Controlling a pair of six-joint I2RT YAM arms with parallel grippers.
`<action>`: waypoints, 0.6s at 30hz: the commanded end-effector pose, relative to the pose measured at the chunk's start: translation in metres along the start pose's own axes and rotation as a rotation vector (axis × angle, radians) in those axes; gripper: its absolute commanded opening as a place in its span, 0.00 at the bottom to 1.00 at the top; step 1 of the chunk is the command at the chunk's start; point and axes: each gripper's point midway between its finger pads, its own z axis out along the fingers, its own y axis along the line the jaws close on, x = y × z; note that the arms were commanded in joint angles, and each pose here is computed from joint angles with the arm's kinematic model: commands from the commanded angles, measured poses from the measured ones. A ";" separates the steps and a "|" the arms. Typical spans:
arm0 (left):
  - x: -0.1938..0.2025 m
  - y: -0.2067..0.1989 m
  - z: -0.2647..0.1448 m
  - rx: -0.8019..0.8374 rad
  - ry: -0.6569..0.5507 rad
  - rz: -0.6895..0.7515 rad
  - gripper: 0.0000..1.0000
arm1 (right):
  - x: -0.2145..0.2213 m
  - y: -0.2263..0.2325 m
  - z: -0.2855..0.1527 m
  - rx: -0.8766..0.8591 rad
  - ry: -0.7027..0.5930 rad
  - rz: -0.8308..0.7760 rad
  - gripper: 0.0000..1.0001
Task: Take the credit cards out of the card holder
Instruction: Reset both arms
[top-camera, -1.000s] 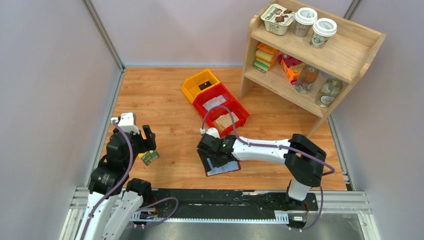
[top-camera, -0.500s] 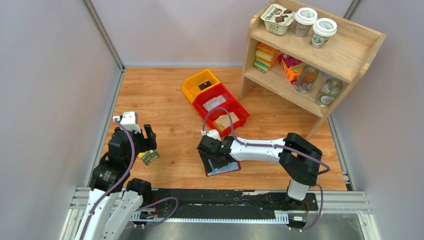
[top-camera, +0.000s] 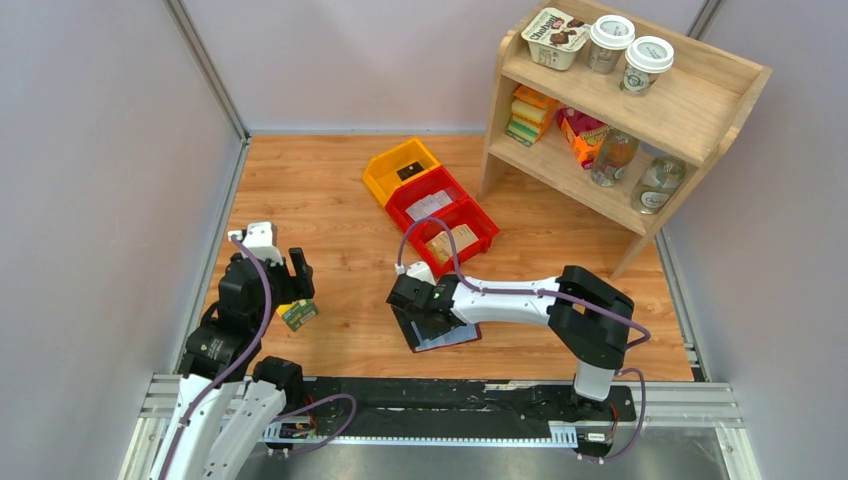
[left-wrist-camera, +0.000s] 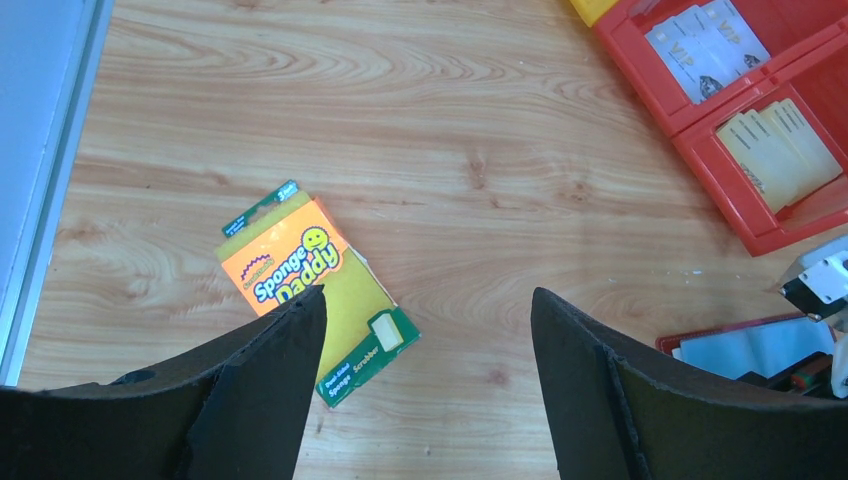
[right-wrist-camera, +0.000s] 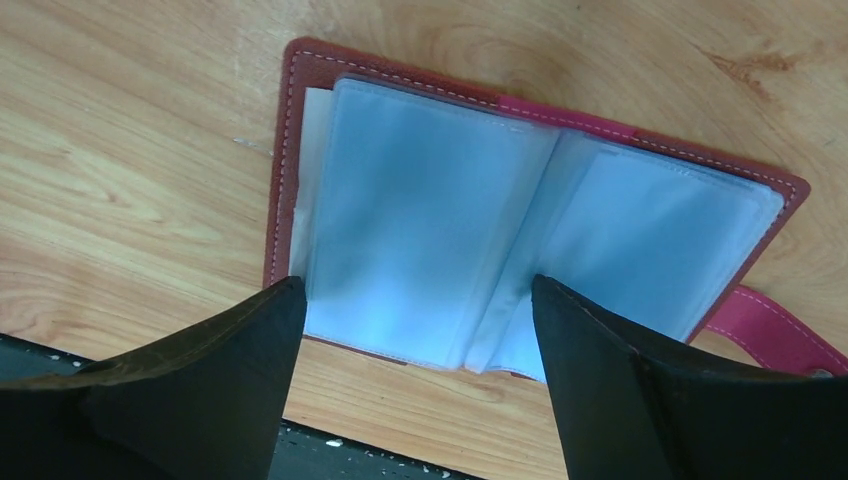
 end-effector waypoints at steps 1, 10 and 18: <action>-0.002 -0.001 0.002 0.003 -0.004 -0.003 0.82 | 0.003 0.002 0.012 0.016 0.016 0.012 0.85; -0.002 -0.001 0.001 0.006 -0.004 -0.002 0.82 | 0.006 -0.005 0.016 -0.062 0.035 0.080 0.57; -0.002 -0.001 0.001 0.006 -0.004 -0.003 0.82 | -0.014 -0.005 -0.005 -0.177 -0.056 0.112 0.58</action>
